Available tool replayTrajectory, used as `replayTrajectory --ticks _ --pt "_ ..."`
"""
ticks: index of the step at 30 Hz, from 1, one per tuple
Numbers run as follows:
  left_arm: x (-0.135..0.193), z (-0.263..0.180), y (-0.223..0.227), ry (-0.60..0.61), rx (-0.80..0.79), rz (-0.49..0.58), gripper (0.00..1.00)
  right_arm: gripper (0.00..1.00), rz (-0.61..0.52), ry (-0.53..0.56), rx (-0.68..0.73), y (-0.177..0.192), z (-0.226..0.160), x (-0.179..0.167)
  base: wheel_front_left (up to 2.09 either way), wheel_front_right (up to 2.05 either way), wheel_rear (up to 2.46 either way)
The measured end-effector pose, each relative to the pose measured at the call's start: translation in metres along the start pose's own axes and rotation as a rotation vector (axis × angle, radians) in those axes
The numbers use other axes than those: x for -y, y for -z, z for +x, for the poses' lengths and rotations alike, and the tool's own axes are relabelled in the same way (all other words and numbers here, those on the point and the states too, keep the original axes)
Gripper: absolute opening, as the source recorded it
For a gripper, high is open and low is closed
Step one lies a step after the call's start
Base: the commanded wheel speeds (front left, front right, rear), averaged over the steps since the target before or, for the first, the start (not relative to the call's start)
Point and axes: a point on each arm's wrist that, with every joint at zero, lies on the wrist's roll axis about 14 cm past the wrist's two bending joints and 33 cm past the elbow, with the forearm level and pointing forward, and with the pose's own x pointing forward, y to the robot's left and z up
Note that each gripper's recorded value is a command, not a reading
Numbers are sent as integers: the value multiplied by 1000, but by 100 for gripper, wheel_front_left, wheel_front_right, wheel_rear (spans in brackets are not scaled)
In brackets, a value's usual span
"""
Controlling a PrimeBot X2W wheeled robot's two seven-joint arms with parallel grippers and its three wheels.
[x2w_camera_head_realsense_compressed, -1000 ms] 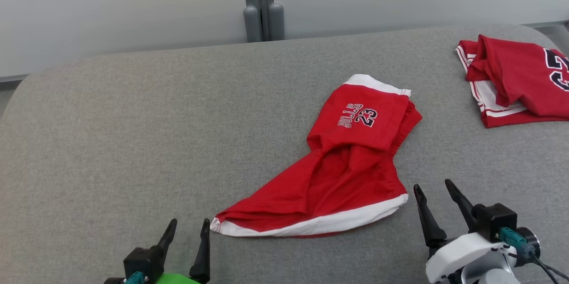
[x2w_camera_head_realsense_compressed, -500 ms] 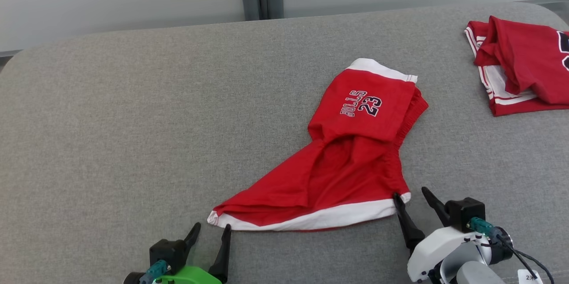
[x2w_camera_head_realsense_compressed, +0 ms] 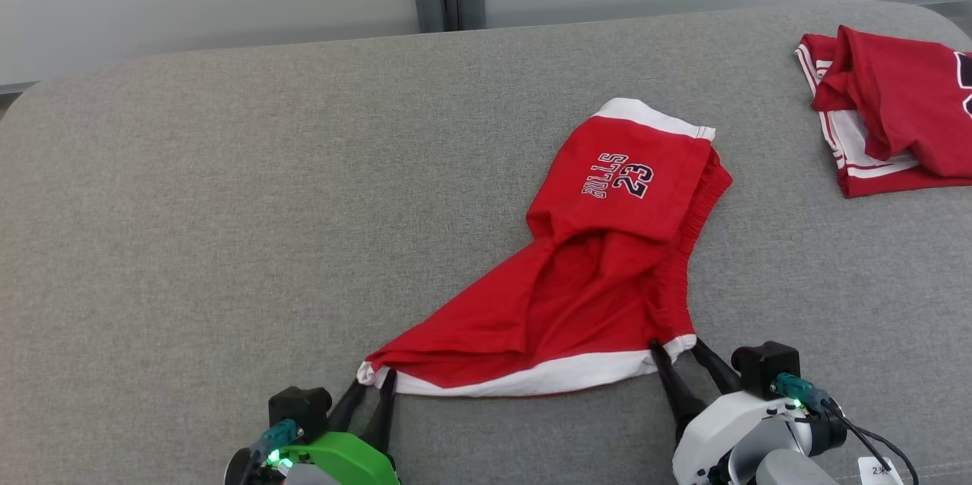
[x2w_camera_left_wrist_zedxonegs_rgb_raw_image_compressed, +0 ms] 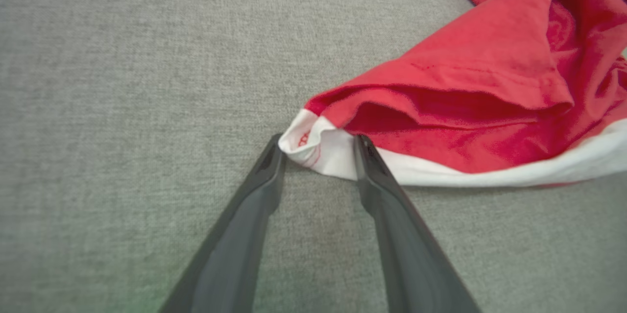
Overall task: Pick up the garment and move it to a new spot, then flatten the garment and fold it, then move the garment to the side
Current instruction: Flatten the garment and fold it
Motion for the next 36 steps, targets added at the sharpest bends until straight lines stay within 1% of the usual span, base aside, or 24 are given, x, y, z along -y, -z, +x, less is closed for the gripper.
replayTrajectory --ticks 3,8,14,17,19,21,23,24,27,29,32,34,36 --pt "3 1 -2 9 4 -1 0 0 -1 -7 17 -5 1 -1 0 0 0" --pt "7 0 -26 18 89 4 0 0 -10 -21 77 -23 -2 -3 0 0 0" --pt "15 0 -69 45 223 35 0 0 -40 -33 191 -61 -3 -3 0 0 0" --pt "24 7 -92 77 280 44 0 0 -70 -51 258 -88 4 -4 0 0 0" --pt "35 17 -115 125 323 67 0 0 -102 -62 317 -116 14 -4 0 0 0" --pt "42 29 -137 169 344 127 0 0 -132 -74 365 -141 25 -4 0 0 0" --pt "51 44 -173 216 383 202 0 0 -182 -90 409 -170 41 -4 0 0 0" --pt "54 51 -191 231 405 211 0 0 -200 -96 426 -182 48 -4 0 0 0" --pt "65 73 -251 269 455 223 0 0 -258 -107 487 -233 74 -2 0 0 0" --pt "69 89 -293 282 485 201 0 0 -272 -107 528 -273 93 0 0 0 0" --pt "64 110 -345 276 519 142 0 0 -311 -109 558 -322 119 -1 0 0 0" --pt "68 122 -371 280 541 178 0 0 -322 -105 585 -351 132 -1 0 0 0" --pt "78 134 -395 296 570 193 0 0 -308 -96 622 -380 144 2 0 0 0"
